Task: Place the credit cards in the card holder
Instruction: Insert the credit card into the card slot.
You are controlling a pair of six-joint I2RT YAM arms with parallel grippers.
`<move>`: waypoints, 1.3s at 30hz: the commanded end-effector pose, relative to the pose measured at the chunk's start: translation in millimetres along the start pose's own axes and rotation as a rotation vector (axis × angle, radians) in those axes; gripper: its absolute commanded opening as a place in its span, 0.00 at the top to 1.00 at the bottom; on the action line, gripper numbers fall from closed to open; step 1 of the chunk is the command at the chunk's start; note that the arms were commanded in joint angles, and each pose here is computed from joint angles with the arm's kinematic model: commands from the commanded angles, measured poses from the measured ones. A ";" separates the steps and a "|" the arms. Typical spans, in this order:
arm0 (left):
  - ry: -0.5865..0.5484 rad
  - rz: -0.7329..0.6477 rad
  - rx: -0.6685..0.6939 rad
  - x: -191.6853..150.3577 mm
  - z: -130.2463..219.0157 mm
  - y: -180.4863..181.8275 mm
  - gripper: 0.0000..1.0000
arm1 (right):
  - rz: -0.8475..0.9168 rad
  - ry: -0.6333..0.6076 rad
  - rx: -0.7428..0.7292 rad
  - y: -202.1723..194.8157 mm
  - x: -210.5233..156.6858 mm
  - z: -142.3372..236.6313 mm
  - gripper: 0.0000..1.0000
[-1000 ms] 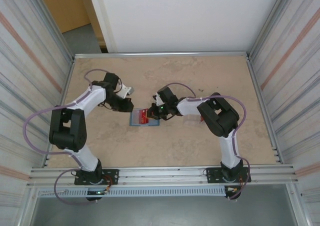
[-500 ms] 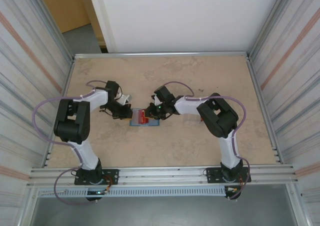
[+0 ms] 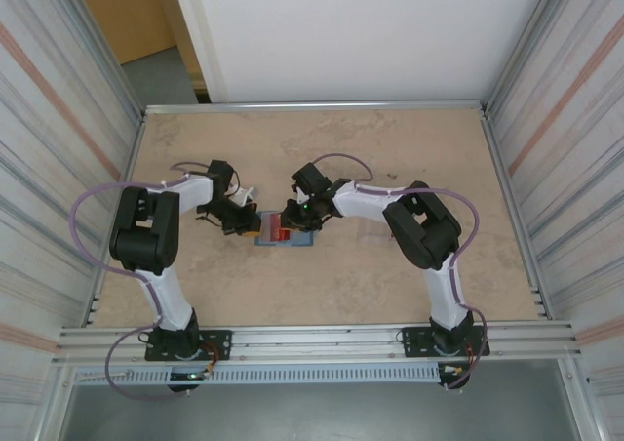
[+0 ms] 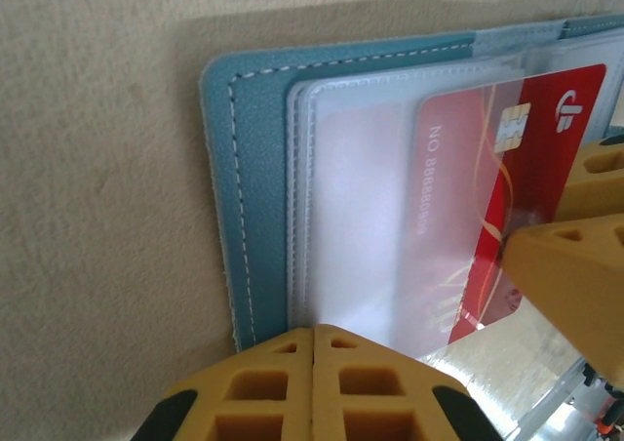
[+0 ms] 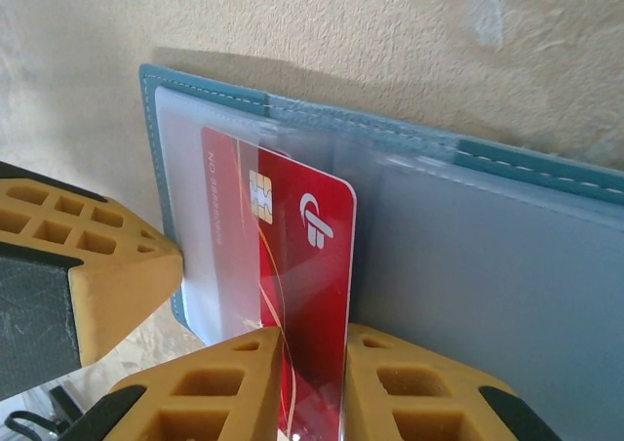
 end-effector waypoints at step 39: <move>0.016 0.005 -0.004 2.2 -1.1 1.2 1.00 | 0.074 0.013 -0.060 15.8 -4.4 24.2 0.64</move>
Point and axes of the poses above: each hand's point on the last joint's axis, 136 mm out from that joint toward the fingers, its own z axis back along the fingers, its own y axis along the line the jaws close on, x = y × z, the point moved 2 cm from there along z, back along the fingers, and after that the axes turned 12 degrees about -z, right-handed, at the moved point
